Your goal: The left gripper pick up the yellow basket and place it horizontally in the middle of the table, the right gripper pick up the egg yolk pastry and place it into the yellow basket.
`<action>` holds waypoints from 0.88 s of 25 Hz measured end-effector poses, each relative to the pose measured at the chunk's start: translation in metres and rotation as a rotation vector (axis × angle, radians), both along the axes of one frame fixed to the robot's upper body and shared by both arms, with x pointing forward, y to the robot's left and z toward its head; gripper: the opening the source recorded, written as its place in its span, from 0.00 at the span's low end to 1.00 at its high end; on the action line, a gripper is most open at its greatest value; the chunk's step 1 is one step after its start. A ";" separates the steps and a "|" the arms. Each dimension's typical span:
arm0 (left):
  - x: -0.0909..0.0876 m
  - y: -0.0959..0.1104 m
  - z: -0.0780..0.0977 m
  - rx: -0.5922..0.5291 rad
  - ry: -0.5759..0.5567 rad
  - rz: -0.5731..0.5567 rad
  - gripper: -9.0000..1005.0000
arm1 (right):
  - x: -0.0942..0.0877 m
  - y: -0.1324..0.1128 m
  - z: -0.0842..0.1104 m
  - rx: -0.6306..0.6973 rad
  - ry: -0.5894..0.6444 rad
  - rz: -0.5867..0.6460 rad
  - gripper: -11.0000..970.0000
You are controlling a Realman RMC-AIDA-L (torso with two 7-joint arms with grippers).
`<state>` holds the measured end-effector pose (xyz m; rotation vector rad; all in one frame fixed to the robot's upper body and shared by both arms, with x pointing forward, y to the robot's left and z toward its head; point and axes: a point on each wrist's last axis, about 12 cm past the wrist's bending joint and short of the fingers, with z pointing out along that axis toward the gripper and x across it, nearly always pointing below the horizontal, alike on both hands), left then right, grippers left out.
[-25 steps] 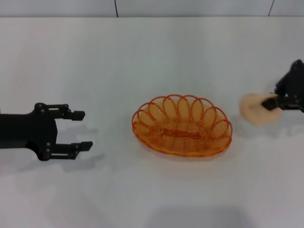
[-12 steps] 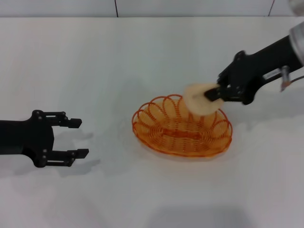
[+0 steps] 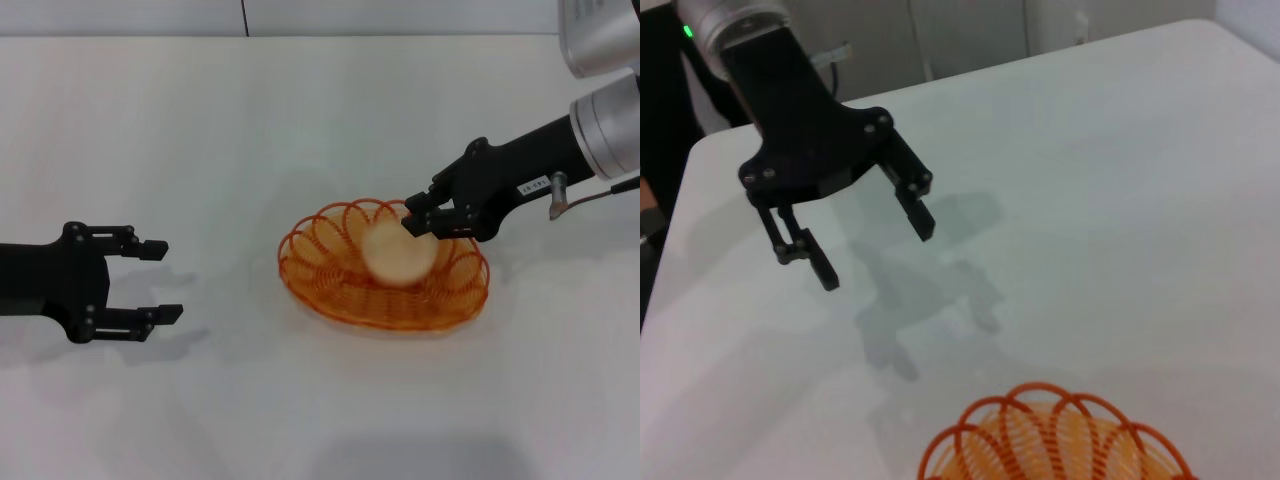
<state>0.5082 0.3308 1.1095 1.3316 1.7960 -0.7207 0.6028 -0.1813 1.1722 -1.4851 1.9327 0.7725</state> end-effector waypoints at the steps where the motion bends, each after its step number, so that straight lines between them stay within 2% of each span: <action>1: 0.000 0.000 0.000 0.001 -0.002 0.000 0.73 | -0.001 -0.001 -0.002 0.006 0.000 -0.004 0.06; 11: 0.001 0.000 0.003 -0.001 -0.006 0.005 0.73 | -0.006 -0.012 -0.009 0.025 -0.019 -0.002 0.49; 15: 0.002 0.000 0.003 -0.002 -0.007 0.005 0.73 | -0.010 -0.030 -0.013 0.046 -0.044 -0.014 0.68; 22: 0.005 -0.003 0.005 -0.007 -0.016 -0.003 0.73 | -0.021 -0.064 -0.019 0.112 -0.084 -0.020 0.75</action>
